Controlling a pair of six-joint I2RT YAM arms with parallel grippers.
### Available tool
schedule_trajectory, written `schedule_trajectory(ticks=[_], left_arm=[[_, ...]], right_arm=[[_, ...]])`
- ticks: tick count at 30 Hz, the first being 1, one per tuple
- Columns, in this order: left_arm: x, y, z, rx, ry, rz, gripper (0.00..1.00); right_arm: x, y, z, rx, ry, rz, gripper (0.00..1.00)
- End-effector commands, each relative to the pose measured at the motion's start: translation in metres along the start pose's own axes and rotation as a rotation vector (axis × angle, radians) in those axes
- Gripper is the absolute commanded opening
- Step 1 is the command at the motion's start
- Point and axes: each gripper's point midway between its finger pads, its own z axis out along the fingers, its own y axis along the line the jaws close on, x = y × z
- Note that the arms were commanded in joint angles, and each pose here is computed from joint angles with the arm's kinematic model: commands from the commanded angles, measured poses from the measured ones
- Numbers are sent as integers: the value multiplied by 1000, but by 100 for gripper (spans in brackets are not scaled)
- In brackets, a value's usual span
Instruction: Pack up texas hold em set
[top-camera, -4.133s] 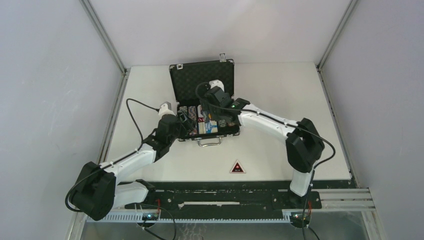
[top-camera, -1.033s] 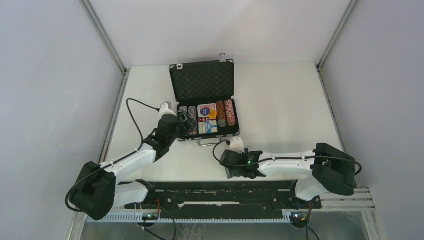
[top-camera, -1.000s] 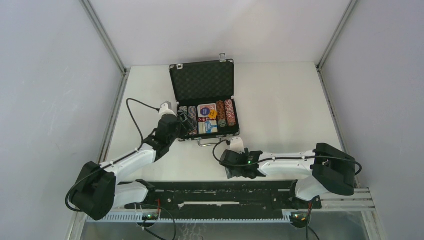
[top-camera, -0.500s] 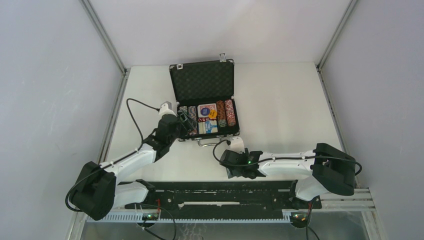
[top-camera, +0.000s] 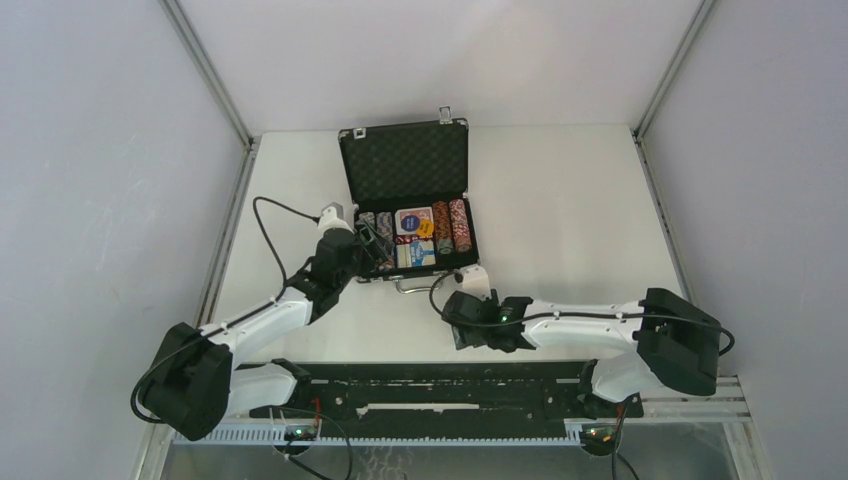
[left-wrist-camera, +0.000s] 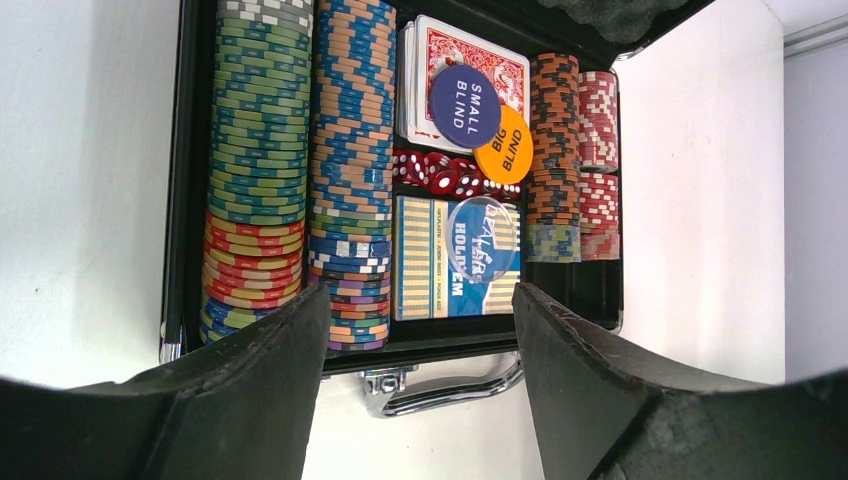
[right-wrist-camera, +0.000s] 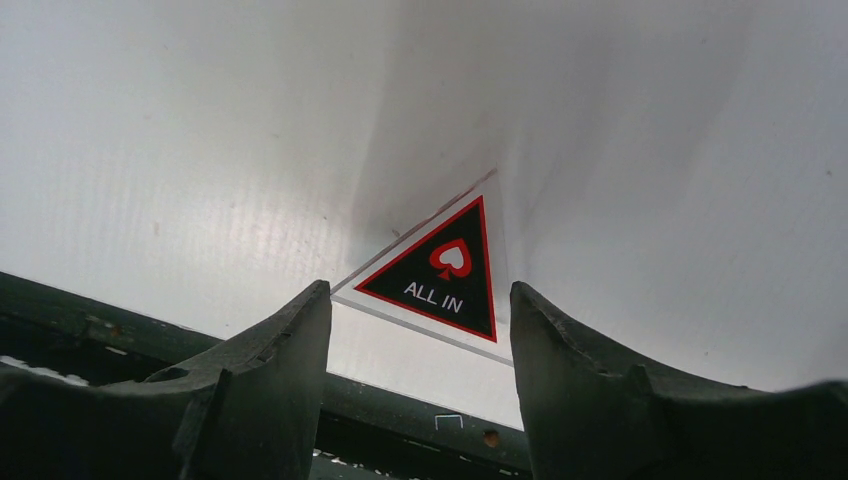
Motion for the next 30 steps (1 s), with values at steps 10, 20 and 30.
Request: schedule_trajectory(ticks=[10,20,30], left_arm=[[-1,-6,1,27,-9,-2,71],[0,-7,1,33,0,-5,71],[1,-6,1,27,2,-13,72]], right_arm=[[-94,31,-15,-98,-144,-19,61],[-165,34,-4,-89,-186,-72,61],[-226,44,18,-98,-206,-89,61]])
